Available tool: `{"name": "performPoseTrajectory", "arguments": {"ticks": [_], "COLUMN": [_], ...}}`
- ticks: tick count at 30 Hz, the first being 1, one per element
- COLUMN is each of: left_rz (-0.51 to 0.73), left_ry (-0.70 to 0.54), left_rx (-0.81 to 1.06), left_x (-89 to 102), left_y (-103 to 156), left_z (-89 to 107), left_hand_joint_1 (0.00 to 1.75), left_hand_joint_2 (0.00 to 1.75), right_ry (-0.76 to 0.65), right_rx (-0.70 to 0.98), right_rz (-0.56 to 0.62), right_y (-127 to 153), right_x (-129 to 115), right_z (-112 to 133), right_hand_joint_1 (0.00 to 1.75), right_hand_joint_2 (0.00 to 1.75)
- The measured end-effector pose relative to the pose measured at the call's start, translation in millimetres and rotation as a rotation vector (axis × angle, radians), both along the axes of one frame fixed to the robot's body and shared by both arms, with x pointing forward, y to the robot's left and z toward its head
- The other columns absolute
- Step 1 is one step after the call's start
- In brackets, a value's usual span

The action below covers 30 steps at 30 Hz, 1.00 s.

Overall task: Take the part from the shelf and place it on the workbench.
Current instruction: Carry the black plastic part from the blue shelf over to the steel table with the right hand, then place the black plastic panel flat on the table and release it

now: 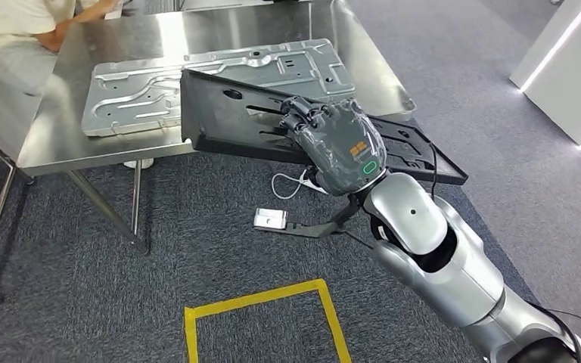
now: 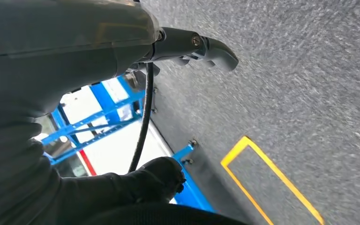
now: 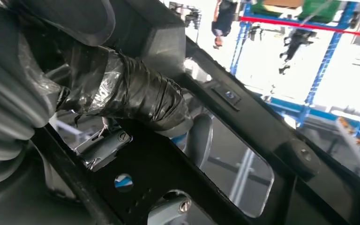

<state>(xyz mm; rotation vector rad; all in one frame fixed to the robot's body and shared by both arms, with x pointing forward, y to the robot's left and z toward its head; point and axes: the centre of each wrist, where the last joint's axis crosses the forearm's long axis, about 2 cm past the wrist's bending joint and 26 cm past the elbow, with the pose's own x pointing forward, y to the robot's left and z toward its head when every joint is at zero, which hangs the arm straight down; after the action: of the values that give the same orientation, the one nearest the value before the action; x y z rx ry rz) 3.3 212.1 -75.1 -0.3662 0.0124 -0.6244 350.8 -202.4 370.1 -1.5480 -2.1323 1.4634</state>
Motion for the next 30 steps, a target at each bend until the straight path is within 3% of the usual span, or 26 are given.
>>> {"name": "performPoseTrajectory", "arguments": {"ticks": [21,30], "left_rz": [0.013,0.029], "left_ry": [0.009,0.018], "left_rx": [-0.012,-0.011], "left_x": [-2.2,-5.4], "left_y": [2.0,4.6], "left_z": [-3.4,-4.1], "left_hand_joint_1": [0.00,0.00], "left_hand_joint_2": [1.75,1.75], "right_ry": [0.034,0.059], "right_rx": [-0.024,-0.064], "right_rz": [-0.026,-0.095], "right_y": [4.0,1.1], "right_x": [6.2,15.0], "right_z": [-3.2,0.5], "right_hand_joint_1": [1.75,1.75], "right_hand_joint_2": [1.75,1.75]}}
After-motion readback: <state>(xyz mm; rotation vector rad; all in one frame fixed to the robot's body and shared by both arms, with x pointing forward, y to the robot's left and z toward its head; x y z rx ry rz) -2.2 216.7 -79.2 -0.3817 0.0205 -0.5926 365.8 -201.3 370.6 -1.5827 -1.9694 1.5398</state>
